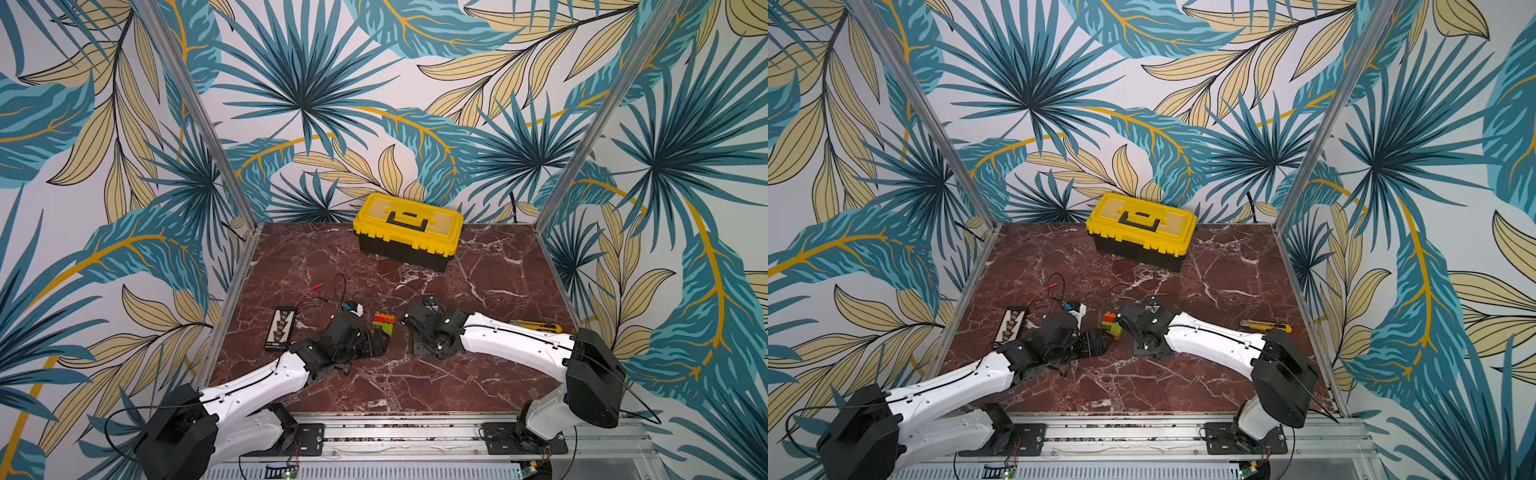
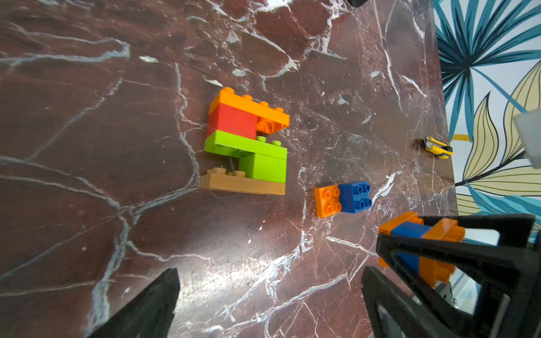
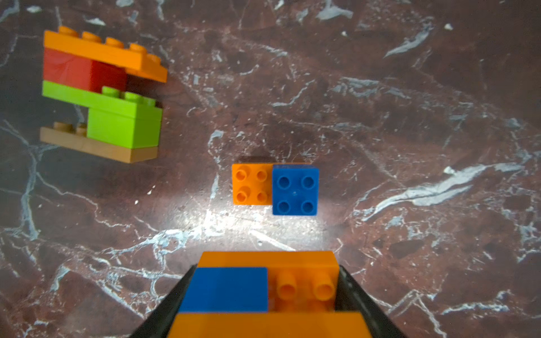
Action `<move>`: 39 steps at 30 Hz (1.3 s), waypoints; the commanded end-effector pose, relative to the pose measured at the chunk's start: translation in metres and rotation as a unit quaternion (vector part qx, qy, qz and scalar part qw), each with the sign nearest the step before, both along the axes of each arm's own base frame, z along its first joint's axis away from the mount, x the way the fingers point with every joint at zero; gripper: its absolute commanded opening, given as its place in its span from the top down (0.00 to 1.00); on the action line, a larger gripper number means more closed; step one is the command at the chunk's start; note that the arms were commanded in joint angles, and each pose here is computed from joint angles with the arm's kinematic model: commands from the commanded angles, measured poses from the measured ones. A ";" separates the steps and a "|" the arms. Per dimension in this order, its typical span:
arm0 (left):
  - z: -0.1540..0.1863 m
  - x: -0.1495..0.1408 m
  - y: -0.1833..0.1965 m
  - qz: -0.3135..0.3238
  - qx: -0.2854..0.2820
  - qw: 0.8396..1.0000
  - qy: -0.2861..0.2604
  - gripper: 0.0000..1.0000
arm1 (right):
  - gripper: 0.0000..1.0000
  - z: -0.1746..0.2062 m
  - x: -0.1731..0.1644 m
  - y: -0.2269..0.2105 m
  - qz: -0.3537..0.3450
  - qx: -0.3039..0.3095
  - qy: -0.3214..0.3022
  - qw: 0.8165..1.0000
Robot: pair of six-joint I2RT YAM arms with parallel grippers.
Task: Assemble the number 5 with lego
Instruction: Assemble the lego brick with the lego brick.
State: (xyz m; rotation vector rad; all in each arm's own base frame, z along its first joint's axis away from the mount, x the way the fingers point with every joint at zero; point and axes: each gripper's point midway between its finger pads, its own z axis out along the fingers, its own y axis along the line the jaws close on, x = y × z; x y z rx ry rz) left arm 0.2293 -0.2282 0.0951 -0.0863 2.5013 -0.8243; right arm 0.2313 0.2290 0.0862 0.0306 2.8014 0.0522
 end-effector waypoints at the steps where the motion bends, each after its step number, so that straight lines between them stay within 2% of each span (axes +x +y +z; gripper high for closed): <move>1: 0.031 0.011 -0.027 -0.031 -0.033 0.998 -0.035 0.00 | 0.32 -0.006 0.000 -0.015 0.002 -0.016 0.011 1.000; 6: 0.030 0.010 -0.048 -0.055 -0.033 0.998 -0.029 0.00 | 0.32 -0.011 0.008 -0.019 0.004 -0.018 0.022 1.000; 13: 0.026 0.011 -0.060 -0.053 -0.040 0.998 -0.020 0.00 | 0.32 -0.023 0.009 -0.014 0.018 -0.018 0.036 0.999; 39: 0.027 0.015 -0.043 -0.027 -0.014 0.999 -0.034 0.00 | 0.31 -0.034 0.030 -0.004 0.003 -0.031 0.031 0.999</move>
